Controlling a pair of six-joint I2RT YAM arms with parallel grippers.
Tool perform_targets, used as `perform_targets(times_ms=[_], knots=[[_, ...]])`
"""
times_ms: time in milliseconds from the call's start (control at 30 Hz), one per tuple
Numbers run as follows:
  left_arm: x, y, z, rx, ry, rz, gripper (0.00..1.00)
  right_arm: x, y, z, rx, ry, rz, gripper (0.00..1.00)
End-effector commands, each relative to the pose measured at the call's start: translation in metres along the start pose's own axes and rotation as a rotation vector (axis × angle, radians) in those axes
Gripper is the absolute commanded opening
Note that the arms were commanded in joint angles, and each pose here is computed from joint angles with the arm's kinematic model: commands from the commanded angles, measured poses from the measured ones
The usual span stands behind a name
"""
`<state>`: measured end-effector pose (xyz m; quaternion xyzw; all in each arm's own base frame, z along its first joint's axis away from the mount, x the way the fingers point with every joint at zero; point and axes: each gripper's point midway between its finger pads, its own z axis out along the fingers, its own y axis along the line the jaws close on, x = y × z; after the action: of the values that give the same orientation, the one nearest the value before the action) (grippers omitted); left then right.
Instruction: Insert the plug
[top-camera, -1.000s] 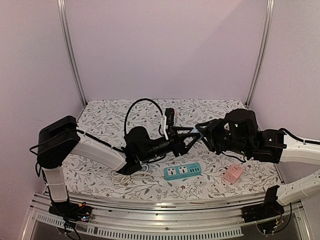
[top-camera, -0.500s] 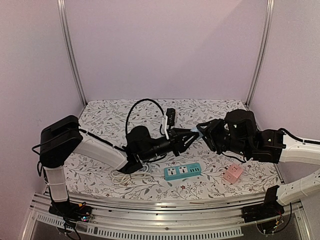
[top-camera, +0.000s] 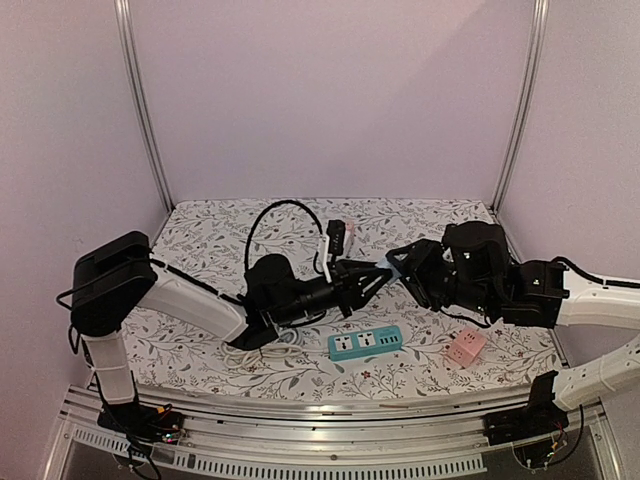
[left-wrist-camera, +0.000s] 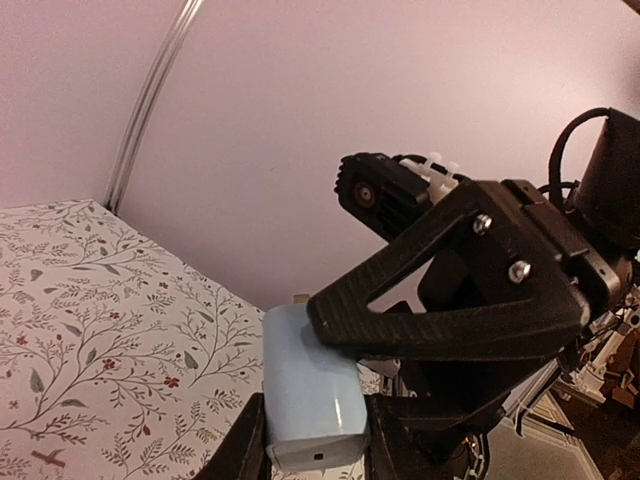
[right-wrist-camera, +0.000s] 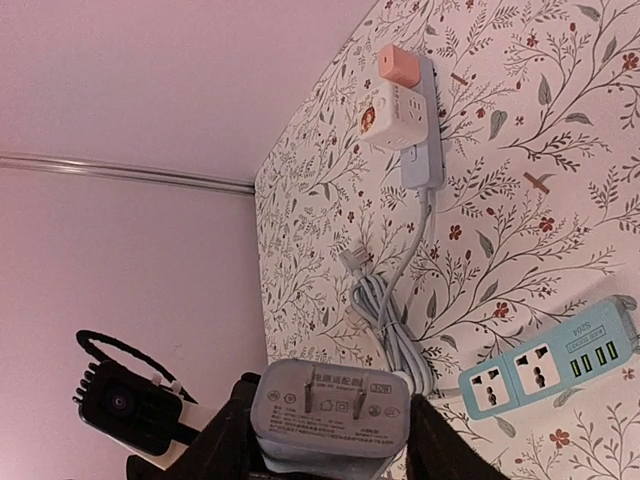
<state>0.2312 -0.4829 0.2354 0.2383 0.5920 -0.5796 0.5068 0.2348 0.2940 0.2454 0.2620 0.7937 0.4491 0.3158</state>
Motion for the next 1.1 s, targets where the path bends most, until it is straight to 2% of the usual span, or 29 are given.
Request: perform_targets(times_ms=[0,100,133,367,600,867,1067], knots=[[-0.001,0.008,-0.019,-0.046,0.062,0.029,0.00,0.003,0.023,-0.008,-0.054,0.014,-0.105,0.75],[-0.008,0.009,-0.034,-0.066,0.073,0.038,0.00,-0.002,0.018,-0.011,-0.023,-0.005,-0.164,0.97],[-0.010,0.010,-0.039,-0.074,0.077,0.041,0.00,-0.003,0.016,-0.012,-0.011,-0.009,-0.186,0.99],[-0.016,0.009,-0.073,-0.157,0.203,0.138,0.00,-0.017,0.002,-0.021,0.081,-0.053,-0.371,0.99],[-0.024,0.023,-0.115,-0.356,0.367,0.215,0.00,-0.037,-0.013,-0.039,0.170,-0.103,-0.583,0.99],[-0.046,0.029,-0.147,-0.502,0.409,0.274,0.00,-0.052,-0.036,-0.045,0.297,-0.154,-0.694,0.99],[-0.042,0.032,-0.156,-0.547,0.496,0.291,0.00,-0.046,-0.042,-0.033,0.358,-0.113,-0.825,0.99]])
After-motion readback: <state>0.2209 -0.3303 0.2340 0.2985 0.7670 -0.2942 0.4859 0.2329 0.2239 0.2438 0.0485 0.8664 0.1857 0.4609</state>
